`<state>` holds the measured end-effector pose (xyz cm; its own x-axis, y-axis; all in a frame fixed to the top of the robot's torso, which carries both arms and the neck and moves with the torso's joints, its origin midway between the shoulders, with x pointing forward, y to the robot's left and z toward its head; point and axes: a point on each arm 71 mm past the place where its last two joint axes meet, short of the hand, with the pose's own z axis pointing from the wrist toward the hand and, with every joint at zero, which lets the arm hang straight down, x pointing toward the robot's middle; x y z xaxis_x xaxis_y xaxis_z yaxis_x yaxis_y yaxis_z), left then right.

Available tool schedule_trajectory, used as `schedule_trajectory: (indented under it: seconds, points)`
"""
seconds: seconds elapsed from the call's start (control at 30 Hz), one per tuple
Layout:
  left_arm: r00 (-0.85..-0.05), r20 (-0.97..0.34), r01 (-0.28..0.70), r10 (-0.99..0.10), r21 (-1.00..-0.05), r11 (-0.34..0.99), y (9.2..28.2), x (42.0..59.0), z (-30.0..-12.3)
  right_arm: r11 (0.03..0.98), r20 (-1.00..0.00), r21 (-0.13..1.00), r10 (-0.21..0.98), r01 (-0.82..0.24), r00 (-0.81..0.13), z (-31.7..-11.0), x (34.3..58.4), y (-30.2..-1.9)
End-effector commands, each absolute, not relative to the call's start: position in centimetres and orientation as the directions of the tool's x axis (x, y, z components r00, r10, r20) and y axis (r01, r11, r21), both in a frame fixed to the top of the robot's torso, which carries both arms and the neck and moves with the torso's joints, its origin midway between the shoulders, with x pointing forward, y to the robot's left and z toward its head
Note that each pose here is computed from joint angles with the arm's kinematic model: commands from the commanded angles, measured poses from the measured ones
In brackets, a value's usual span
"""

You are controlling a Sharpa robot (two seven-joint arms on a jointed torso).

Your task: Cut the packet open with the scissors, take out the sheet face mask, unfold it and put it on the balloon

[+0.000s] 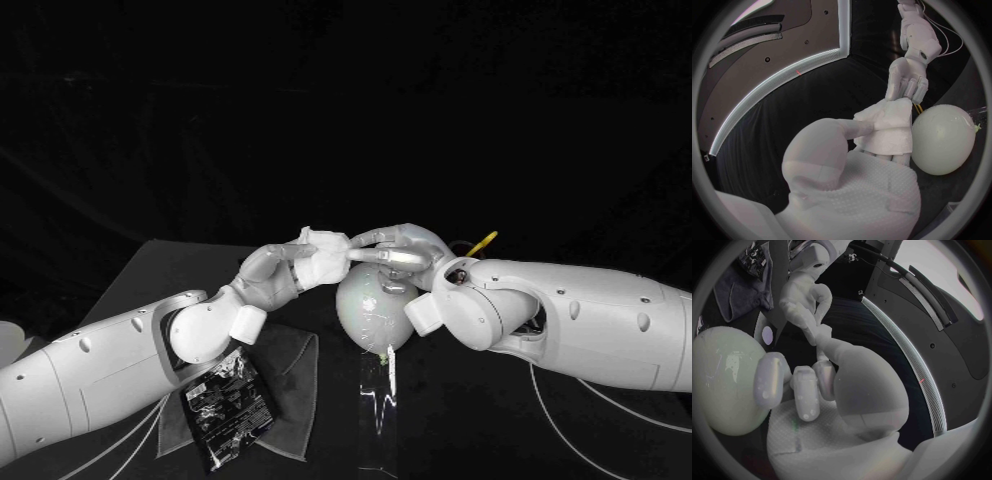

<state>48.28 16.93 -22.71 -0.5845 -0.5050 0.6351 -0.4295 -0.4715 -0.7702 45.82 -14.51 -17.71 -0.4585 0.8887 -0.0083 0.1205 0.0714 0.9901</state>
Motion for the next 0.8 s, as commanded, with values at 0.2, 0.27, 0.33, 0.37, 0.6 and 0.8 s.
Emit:
schedule_trajectory:
  seconds: [0.2, 0.27, 0.33, 0.37, 0.6, 0.8]
  points:
    - [-0.586, 0.575, -0.371, -0.570, -0.816, -0.443, 16.91, 48.50, -22.63, 0.069, -0.016, 0.993, 0.881, 0.095, -0.474, -17.46, 45.63, -14.39]
    - [-0.583, 0.555, -0.352, -0.593, -0.831, -0.431, 16.99, 48.58, -22.68, 0.068, -0.014, 0.993, 0.879, 0.096, -0.476, -17.45, 45.57, -14.41]
    - [-0.579, 0.538, -0.339, -0.613, -0.842, -0.419, 17.05, 48.64, -22.72, 0.068, -0.013, 0.993, 0.878, 0.097, -0.478, -17.44, 45.52, -14.43]
    - [-0.578, 0.529, -0.333, -0.622, -0.848, -0.413, 17.07, 48.66, -22.74, 0.068, -0.013, 0.993, 0.878, 0.097, -0.479, -17.44, 45.49, -14.43]
    - [-0.577, 0.438, -0.286, -0.690, -0.899, -0.332, 16.96, 48.69, -22.95, 0.066, -0.008, 0.993, 0.873, 0.102, -0.488, -17.41, 45.28, -14.35]
    - [-0.538, 0.353, -0.243, -0.765, -0.934, -0.261, 17.48, 49.11, -23.24, 0.061, 0.000, 0.992, 0.872, 0.109, -0.490, -17.40, 45.15, -14.37]
